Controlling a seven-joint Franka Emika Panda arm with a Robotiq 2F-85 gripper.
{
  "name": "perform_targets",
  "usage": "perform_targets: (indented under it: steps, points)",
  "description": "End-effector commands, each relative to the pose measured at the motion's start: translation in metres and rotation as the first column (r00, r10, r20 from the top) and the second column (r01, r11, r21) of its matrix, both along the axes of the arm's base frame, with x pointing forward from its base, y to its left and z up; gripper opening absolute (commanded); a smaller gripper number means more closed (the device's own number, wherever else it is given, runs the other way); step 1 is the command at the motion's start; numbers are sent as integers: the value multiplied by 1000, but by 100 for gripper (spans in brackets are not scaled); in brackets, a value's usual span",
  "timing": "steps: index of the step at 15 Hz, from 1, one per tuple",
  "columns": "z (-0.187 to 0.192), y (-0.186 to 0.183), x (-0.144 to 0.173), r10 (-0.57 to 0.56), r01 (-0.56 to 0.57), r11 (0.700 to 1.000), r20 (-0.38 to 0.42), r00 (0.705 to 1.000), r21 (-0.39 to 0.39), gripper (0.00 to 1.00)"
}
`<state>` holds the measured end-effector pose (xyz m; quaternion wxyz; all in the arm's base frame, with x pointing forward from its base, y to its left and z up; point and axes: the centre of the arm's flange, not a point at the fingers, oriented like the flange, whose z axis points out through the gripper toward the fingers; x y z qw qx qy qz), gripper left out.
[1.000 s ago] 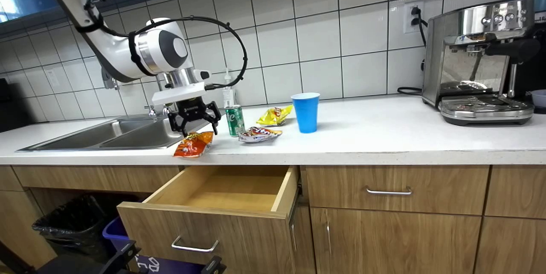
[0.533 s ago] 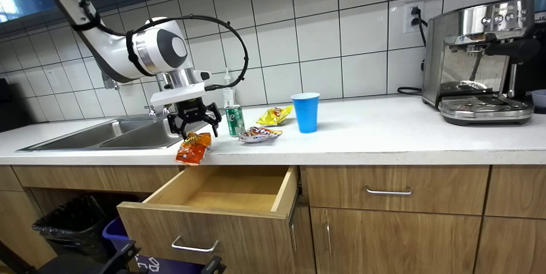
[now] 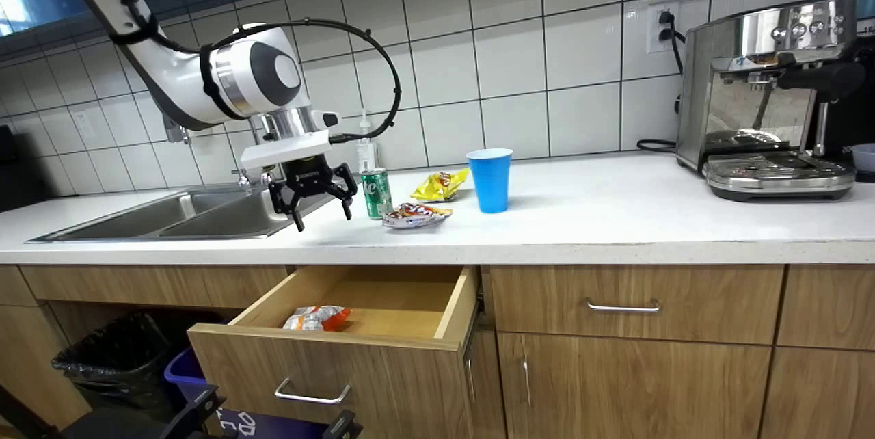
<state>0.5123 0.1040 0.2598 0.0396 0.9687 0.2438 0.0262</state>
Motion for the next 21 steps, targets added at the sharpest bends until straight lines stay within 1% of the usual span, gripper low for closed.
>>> perform_targets:
  steps: [1,5,10,15,21]
  points:
    - [12,-6,-12,15,-15,1000,14,1000,6,100]
    - [18,-5,-12,-17,17,1000,11,1000,5,100]
    - [30,-5,-8,-103,102,994,21,994,48,100]
    - [51,-10,0,-214,209,973,52,975,95,100]
    - [82,-19,6,-295,282,951,108,949,124,100]
